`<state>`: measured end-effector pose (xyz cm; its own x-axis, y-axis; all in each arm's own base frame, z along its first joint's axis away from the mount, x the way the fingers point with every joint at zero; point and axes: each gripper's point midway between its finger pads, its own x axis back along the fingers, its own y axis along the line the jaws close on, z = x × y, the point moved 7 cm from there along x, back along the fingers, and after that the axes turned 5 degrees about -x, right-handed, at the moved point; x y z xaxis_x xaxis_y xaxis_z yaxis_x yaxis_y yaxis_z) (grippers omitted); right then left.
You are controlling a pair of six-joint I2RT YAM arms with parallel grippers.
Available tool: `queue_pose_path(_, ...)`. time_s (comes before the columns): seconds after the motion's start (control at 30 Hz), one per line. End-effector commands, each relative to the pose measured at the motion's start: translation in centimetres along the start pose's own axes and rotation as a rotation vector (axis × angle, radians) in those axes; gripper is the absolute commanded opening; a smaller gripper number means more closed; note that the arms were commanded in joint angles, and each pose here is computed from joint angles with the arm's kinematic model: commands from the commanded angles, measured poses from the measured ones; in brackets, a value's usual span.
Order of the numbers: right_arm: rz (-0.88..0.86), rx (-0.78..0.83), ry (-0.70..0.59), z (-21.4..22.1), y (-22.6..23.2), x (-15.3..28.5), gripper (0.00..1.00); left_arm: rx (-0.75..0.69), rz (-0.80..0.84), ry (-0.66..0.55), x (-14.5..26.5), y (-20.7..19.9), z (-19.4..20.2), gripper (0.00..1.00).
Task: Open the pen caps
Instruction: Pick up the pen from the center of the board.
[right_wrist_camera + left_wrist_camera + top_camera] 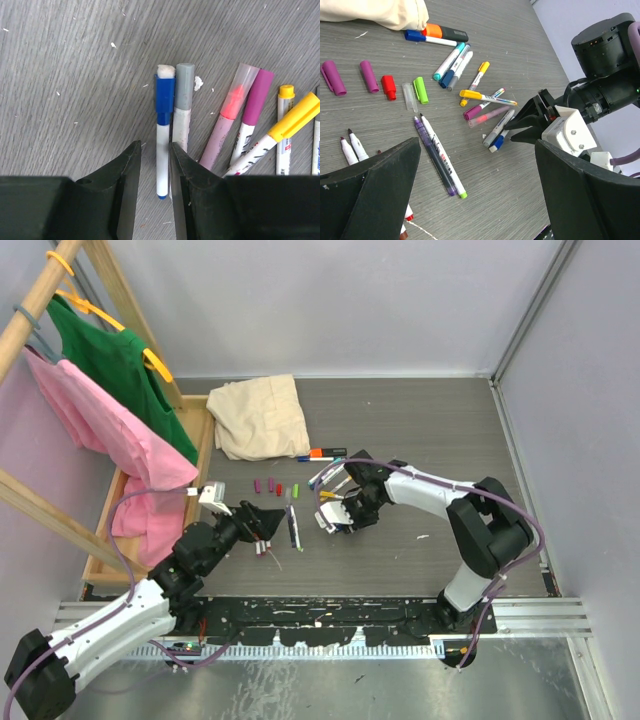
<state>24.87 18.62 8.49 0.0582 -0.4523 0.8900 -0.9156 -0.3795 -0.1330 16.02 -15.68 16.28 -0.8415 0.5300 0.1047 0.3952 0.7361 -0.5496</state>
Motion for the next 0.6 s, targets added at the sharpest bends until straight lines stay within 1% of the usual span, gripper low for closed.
queue_pose_path(0.0, 0.024, -0.004, 0.007, -0.49, -1.07, 0.28, 0.34, 0.009, 0.019, -0.053, -0.04, -0.45, -0.91, 0.98)
queue_pose_path(0.2, -0.029, -0.024, 0.023, -0.31, -0.90, 0.03, 0.31, 0.009, 0.019, -0.053, -0.04, -0.44, -0.90, 0.98)
queue_pose_path(0.33, -0.073, -0.041, 0.040, -0.25, -0.87, -0.18, 0.27, 0.009, 0.020, -0.054, -0.03, -0.46, -0.92, 0.98)
queue_pose_path(0.57, -0.082, -0.049, 0.093, 0.27, -0.81, -0.53, 0.22, 0.009, 0.020, -0.057, -0.01, -0.46, -0.96, 0.98)
